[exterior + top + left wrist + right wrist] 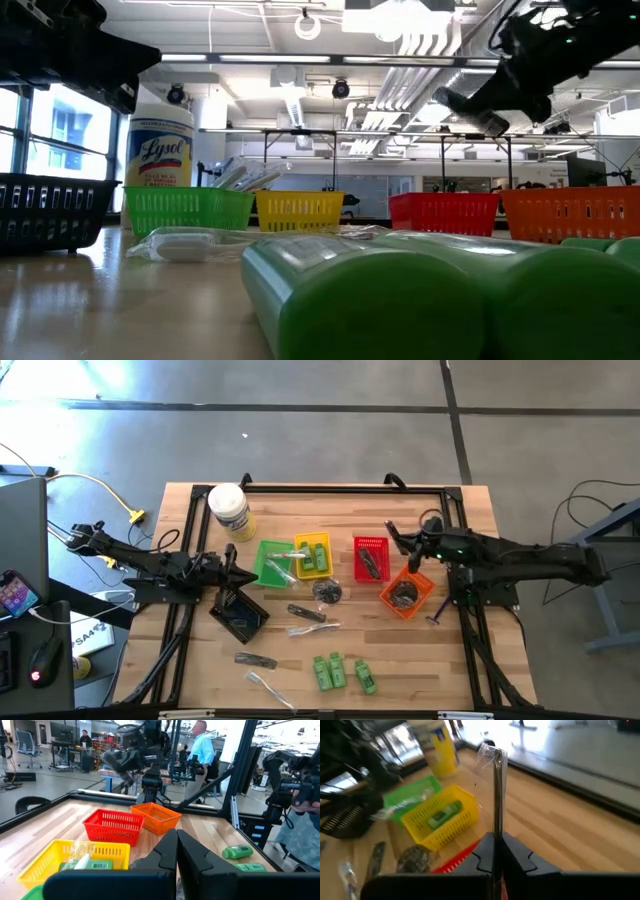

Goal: Pick & Place Travel size toiletries
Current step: Put the top right black comb into the red basket, then put the black hairbrush into the orange basket

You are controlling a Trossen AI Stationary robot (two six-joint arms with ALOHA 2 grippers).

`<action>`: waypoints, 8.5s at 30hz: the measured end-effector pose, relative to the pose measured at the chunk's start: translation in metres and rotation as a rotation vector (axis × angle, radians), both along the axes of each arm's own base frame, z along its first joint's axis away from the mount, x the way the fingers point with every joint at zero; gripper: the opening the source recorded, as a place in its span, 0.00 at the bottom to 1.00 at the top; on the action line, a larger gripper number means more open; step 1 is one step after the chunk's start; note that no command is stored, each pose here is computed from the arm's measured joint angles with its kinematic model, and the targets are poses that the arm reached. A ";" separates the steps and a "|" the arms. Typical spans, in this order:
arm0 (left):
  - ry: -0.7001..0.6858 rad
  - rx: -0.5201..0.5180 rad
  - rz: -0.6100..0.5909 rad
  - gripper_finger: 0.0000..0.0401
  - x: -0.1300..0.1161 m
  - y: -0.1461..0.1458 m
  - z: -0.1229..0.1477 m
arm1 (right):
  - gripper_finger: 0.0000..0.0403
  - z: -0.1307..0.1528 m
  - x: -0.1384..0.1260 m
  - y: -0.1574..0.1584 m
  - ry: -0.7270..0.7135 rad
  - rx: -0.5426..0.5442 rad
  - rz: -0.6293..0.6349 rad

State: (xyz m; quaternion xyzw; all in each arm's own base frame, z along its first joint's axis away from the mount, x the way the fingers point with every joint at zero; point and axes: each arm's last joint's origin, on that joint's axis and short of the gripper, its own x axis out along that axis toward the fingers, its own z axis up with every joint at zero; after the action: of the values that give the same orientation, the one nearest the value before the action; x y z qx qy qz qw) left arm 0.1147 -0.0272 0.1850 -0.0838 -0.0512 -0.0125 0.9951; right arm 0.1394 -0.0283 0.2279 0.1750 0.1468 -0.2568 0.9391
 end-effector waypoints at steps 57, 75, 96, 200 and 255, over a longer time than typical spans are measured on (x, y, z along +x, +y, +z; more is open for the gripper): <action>-0.054 -0.007 -0.019 0.00 -0.001 0.000 0.005 | 0.03 -0.073 0.103 -0.038 0.487 0.552 -0.213; -0.046 -0.003 -0.019 0.00 -0.001 0.000 0.005 | 0.31 -0.084 0.115 -0.039 0.467 0.553 -0.127; -0.029 0.056 -0.013 0.00 0.000 -0.001 0.003 | 0.41 0.030 0.069 -0.018 -0.007 0.005 0.183; 0.122 0.067 -0.026 0.00 0.001 -0.001 -0.012 | 0.01 -0.066 0.001 0.041 -0.356 -0.100 0.359; 0.082 0.068 0.055 0.00 0.001 0.001 -0.008 | 0.00 -0.058 0.006 0.045 -0.433 -0.218 0.509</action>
State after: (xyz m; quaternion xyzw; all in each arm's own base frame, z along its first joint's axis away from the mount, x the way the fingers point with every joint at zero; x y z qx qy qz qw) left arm 0.1152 -0.0258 0.1768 -0.0492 -0.0120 0.0166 0.9986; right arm 0.1449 0.0166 0.1697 0.0821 -0.0453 0.0145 0.9955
